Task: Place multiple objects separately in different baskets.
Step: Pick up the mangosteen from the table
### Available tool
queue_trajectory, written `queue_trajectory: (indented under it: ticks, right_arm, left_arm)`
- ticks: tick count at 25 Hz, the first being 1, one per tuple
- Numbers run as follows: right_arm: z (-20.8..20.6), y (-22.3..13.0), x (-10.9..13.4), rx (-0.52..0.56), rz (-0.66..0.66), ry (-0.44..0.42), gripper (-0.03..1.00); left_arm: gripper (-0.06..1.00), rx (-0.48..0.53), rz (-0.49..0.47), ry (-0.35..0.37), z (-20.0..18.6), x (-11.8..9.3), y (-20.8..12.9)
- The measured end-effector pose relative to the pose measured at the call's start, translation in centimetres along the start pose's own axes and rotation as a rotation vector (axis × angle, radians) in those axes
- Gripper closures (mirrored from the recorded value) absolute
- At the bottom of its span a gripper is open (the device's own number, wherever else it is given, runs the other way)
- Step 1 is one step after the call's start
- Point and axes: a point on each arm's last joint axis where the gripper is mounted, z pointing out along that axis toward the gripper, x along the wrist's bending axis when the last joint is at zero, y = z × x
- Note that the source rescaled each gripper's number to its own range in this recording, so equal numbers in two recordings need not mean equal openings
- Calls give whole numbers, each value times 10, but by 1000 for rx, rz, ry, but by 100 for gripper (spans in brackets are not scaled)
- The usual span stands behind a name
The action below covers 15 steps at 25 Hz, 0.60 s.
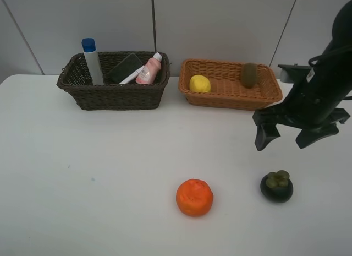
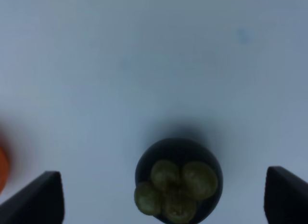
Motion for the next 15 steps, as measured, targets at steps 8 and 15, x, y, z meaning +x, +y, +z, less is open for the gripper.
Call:
queue_trajectory:
  ticks: [8, 15]
  right_arm:
    - [35, -29, -5, 34, 14, 4, -2]
    - [43, -30, -3, 13, 42, 31, -2]
  left_arm:
    - [-4, 0, 0, 0, 0, 0, 0]
    - [-4, 0, 0, 0, 0, 0, 0]
